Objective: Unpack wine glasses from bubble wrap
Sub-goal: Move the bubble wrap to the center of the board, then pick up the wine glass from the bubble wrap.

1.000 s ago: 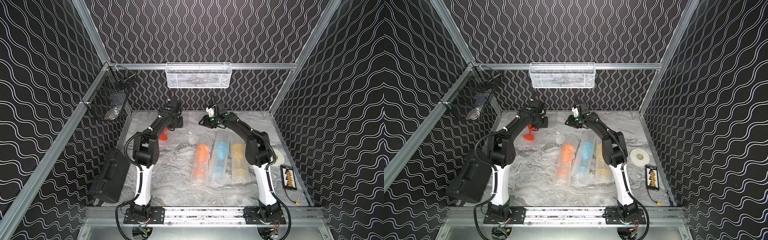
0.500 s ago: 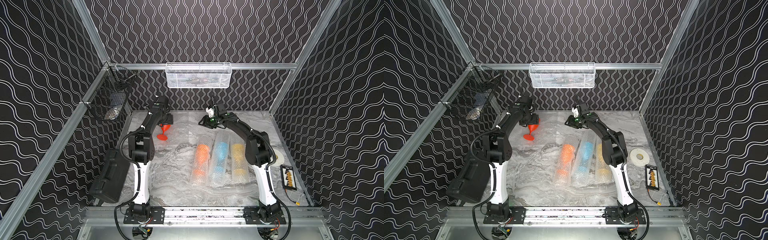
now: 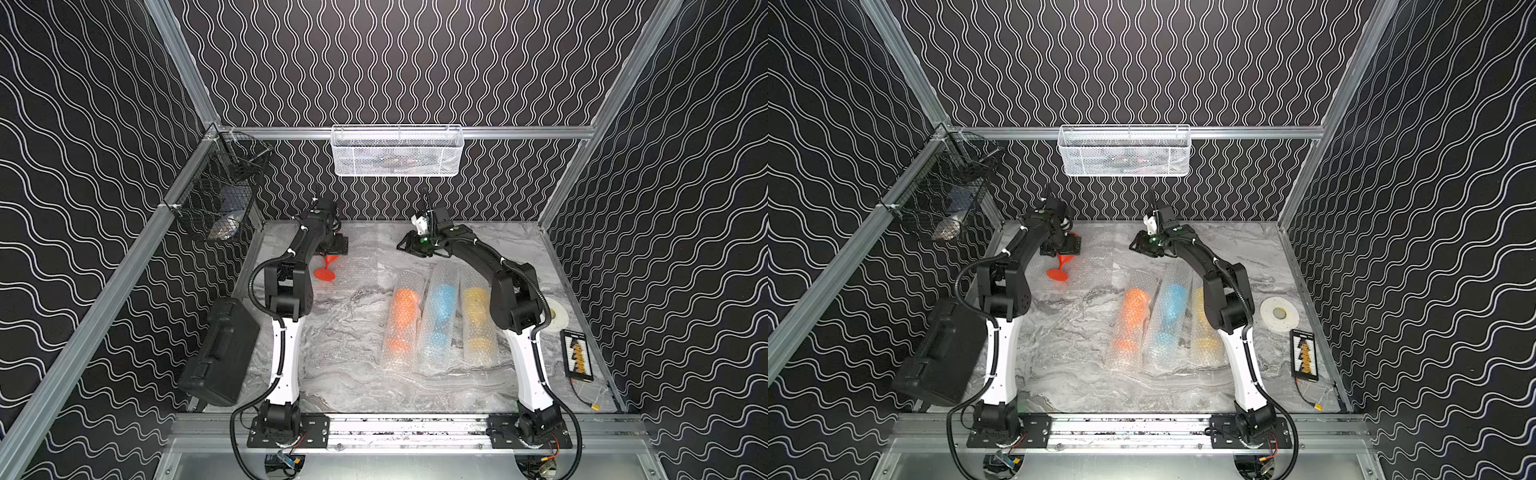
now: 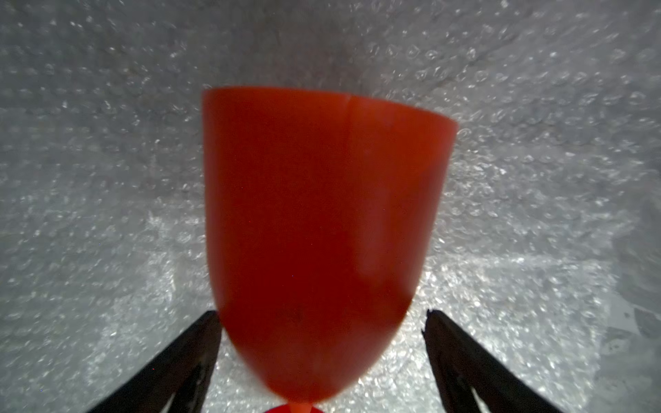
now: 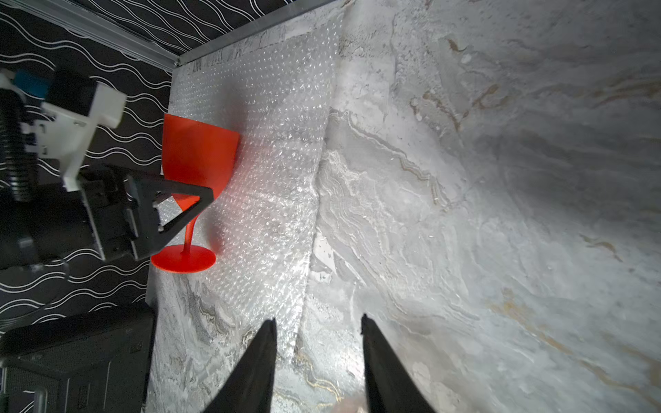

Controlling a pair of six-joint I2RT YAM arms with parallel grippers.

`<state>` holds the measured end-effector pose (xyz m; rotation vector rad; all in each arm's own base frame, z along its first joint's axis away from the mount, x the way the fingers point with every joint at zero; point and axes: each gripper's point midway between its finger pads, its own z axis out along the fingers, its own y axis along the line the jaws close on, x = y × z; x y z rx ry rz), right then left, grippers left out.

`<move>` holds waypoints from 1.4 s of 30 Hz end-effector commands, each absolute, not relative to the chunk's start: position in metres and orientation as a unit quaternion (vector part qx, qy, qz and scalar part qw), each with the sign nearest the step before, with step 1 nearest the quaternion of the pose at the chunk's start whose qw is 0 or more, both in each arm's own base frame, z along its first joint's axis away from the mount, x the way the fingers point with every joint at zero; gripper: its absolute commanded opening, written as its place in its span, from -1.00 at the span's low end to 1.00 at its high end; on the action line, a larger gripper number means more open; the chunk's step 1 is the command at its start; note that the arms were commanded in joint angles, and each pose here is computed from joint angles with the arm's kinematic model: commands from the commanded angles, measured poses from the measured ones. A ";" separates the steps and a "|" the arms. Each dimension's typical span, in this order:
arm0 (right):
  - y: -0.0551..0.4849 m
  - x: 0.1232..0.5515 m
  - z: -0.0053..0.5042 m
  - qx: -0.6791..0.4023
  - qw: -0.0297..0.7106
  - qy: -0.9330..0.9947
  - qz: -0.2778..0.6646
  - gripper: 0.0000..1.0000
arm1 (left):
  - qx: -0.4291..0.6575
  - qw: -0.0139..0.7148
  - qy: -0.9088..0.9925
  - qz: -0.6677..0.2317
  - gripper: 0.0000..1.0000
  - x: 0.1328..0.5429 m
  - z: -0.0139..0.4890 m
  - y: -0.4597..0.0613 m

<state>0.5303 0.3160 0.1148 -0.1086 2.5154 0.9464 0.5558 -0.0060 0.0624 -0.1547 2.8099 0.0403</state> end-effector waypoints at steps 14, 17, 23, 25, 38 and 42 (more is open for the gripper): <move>0.317 0.536 0.117 -0.037 0.229 0.907 0.350 -0.18 | -0.046 0.161 0.985 0.036 0.55 0.559 0.044 0.001; 0.317 0.537 0.118 -0.038 0.230 0.907 0.351 -0.18 | -0.047 0.162 0.985 0.040 0.49 0.559 0.043 0.002; 0.317 0.537 0.117 -0.038 0.229 0.907 0.350 -0.18 | -0.049 0.172 0.983 0.041 0.23 0.560 0.049 0.003; 0.317 0.537 0.117 -0.038 0.229 0.907 0.351 -0.18 | -0.049 0.174 0.983 0.041 0.11 0.559 0.051 0.003; 0.318 0.537 0.118 -0.036 0.229 0.906 0.353 -0.18 | -0.049 0.188 0.980 0.049 0.08 0.556 0.067 0.006; 0.318 0.537 0.118 -0.036 0.229 0.906 0.353 -0.18 | -0.051 0.174 0.983 0.043 0.10 0.547 0.062 0.003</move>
